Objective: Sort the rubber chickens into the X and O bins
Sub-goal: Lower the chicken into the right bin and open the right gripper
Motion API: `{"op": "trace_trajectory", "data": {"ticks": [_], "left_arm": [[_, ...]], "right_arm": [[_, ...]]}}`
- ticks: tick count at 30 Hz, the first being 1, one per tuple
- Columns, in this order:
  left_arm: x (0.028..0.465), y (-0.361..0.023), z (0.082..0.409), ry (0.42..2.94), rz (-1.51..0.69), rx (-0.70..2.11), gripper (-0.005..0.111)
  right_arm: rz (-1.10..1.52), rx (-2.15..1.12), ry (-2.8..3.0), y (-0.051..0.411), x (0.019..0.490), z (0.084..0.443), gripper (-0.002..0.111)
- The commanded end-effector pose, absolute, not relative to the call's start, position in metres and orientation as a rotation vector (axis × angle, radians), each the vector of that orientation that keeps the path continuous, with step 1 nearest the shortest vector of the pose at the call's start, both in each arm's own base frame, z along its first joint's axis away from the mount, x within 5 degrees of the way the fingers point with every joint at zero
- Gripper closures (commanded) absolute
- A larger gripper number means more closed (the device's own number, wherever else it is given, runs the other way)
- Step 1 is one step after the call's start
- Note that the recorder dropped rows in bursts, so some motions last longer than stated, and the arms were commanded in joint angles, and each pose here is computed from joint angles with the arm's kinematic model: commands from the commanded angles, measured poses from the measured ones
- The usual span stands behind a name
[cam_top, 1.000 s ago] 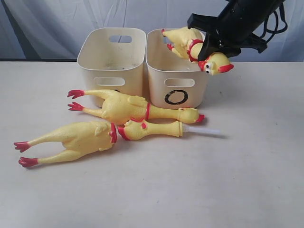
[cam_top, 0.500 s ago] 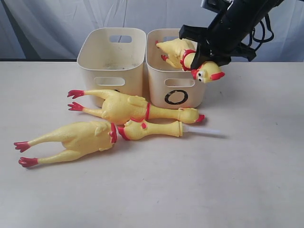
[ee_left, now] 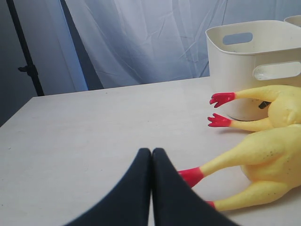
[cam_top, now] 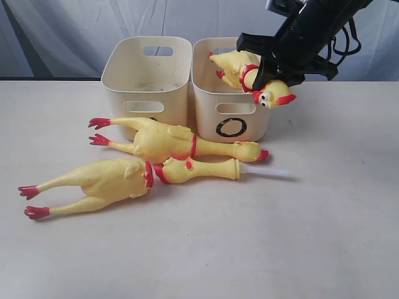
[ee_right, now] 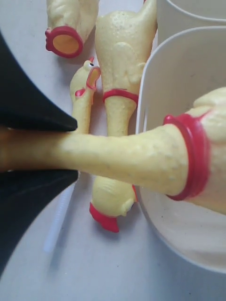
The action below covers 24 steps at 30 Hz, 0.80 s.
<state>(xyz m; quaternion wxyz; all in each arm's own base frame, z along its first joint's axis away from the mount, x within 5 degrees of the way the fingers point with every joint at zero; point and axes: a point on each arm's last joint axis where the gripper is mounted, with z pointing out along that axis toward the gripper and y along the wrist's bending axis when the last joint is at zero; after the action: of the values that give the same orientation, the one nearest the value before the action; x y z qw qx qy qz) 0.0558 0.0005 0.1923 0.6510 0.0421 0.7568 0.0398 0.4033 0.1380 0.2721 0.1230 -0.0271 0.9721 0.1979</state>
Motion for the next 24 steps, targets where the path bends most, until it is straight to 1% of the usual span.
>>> {"op": "trace_trajectory", "data": {"ticks": [1, 2, 4, 5, 6, 7, 8, 9, 17, 24], "left_arm": [[0.056, 0.001, 0.192, 1.714, 0.090, 0.093, 0.106], [0.056, 0.001, 0.192, 1.714, 0.090, 0.093, 0.106], [0.056, 0.001, 0.192, 1.714, 0.090, 0.093, 0.106], [0.056, 0.001, 0.192, 1.714, 0.090, 0.093, 0.106], [0.056, 0.001, 0.192, 1.714, 0.091, 0.094, 0.106], [0.056, 0.001, 0.192, 1.714, 0.093, 0.095, 0.106], [0.056, 0.001, 0.192, 1.714, 0.093, 0.095, 0.106], [0.056, 0.001, 0.192, 1.714, 0.093, 0.095, 0.106], [0.056, 0.001, 0.192, 1.714, 0.093, 0.095, 0.106], [0.056, 0.001, 0.192, 1.714, 0.093, 0.095, 0.106]], "right_arm": [[0.586, -0.079, 2.802, 0.138, 0.405, 0.277, 0.109], [0.586, -0.079, 2.802, 0.138, 0.405, 0.277, 0.109], [0.588, -0.078, 2.804, 0.139, 0.405, 0.277, 0.102], [0.598, -0.075, 2.804, 0.139, 0.405, 0.277, 0.088], [0.607, -0.073, 2.805, 0.140, 0.405, 0.277, 0.082], [0.621, -0.069, 2.807, 0.140, 0.404, 0.278, 0.069], [0.621, -0.070, 2.810, 0.140, 0.404, 0.278, 0.061], [0.624, -0.070, 2.813, 0.140, 0.404, 0.278, 0.057], [0.664, -0.074, 2.843, 0.142, 0.400, 0.281, 0.056], [0.751, -0.109, 2.820, 0.147, 0.398, 0.306, 0.056]]}}
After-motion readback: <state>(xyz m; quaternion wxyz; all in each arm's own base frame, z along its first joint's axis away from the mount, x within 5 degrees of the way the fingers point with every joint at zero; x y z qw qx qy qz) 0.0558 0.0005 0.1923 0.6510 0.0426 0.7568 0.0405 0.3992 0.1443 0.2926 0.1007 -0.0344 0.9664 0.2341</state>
